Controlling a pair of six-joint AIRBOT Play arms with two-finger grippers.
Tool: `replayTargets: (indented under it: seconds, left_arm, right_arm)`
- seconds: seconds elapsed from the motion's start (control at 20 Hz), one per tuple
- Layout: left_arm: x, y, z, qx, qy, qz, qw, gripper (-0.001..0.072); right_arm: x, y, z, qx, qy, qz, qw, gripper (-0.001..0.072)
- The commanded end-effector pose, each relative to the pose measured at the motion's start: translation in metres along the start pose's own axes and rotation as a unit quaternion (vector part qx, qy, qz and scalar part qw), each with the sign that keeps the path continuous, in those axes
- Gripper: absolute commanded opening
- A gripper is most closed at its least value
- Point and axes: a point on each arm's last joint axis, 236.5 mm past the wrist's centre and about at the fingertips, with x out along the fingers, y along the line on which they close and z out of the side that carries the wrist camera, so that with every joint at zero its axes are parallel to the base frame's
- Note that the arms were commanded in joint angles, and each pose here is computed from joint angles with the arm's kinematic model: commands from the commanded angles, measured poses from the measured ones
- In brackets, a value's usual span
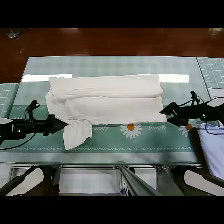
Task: Fold the shirts.
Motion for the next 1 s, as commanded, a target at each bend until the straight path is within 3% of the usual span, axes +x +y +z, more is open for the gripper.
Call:
replayTargets:
  seconds: [0.0, 0.1, 0.15, 0.25, 0.65, 0.95]
  left_arm:
    - [0.0, 0.0, 0.0, 0.001, 0.0, 0.0, 1.0, 0.0029]
    - [0.0, -0.001, 0.001, 0.001, -0.001, -0.001, 1.0, 0.0029]
    - [-0.001, -0.001, 0.001, 0.002, -0.002, -0.001, 1.0, 0.0029]
    - [-0.003, -0.004, 0.005, 0.007, -0.005, -0.002, 1.0, 0.0029]
    - [-0.055, -0.036, 0.081, 0.053, -0.089, -0.001, 0.995, 0.0028]
    - [-0.025, -0.056, 0.156, 0.056, -0.083, 0.012, 0.995, 0.0028]
  right_arm:
    - [0.012, 0.007, 0.008, 0.014, 0.014, 0.012, 1.0, 0.0625]
    - [0.013, 0.007, 0.006, 0.01, 0.021, 0.013, 1.0, 0.0592]
    - [0.013, 0.009, 0.002, 0.004, 0.03, 0.018, 0.999, 0.0445]
    - [0.012, 0.016, -0.004, -0.041, 0.041, 0.035, 0.998, 0.0029]
    - [-0.026, 0.055, 0.043, -0.084, -0.014, 0.037, 0.996, 0.0026]
    - [-0.025, 0.107, 0.103, -0.094, -0.072, 0.066, 0.991, 0.0026]
